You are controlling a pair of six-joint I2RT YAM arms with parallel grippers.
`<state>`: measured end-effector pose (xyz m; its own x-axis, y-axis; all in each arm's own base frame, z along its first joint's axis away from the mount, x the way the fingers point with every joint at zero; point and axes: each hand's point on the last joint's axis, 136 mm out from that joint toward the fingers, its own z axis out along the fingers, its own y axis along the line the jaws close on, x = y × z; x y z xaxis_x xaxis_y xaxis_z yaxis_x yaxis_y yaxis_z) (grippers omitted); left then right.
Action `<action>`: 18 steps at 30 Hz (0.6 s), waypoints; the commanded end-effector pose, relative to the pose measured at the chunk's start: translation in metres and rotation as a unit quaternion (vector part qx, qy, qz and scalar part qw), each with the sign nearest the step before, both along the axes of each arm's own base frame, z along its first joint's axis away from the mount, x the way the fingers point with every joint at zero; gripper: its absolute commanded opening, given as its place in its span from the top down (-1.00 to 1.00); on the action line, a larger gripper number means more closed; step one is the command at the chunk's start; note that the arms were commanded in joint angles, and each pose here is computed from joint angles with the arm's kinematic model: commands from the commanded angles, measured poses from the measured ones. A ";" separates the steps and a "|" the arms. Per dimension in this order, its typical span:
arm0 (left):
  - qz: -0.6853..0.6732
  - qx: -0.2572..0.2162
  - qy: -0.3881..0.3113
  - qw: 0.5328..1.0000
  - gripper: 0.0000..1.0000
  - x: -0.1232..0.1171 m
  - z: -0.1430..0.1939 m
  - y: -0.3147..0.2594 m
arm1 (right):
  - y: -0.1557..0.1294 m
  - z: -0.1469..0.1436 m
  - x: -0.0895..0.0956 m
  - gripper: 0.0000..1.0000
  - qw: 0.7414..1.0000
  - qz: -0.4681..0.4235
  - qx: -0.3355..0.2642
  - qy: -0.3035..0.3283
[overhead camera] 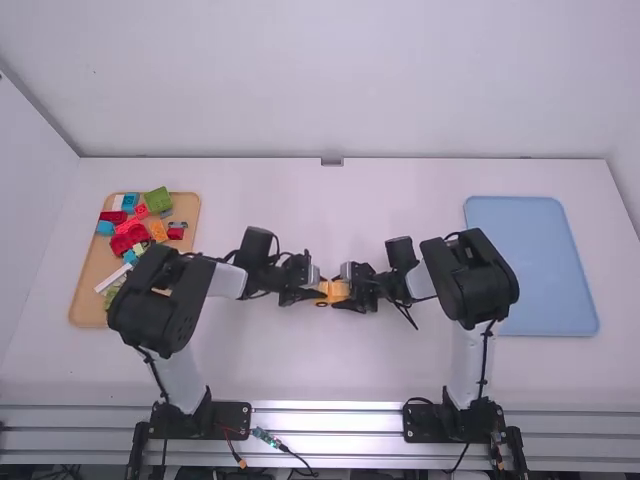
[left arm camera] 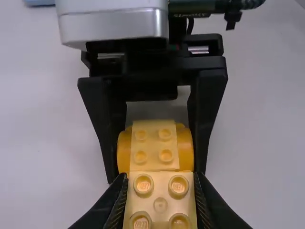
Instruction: Assemble lego blocks to make yellow taxi
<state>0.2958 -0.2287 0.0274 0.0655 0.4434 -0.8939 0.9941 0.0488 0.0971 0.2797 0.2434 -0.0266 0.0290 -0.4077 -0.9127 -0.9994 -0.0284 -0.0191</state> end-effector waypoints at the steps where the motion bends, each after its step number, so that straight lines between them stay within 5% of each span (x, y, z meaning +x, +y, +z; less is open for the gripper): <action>1: -0.011 -0.012 0.010 1.000 0.97 -0.002 0.002 -0.006 | 0.002 0.000 0.001 -0.03 1.000 0.007 0.008 -0.002; 18: 0.014 0.027 0.009 0.999 0.97 0.004 -0.009 -0.008 | 0.012 -0.001 0.006 -0.01 1.000 0.006 -0.010 -0.008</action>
<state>0.3006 -0.2297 0.0170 0.0346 0.4981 -0.8664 0.9923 0.0862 0.0892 0.2802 0.2524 -0.0266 0.0450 -0.4205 -0.9062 -0.9986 -0.0428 -0.0297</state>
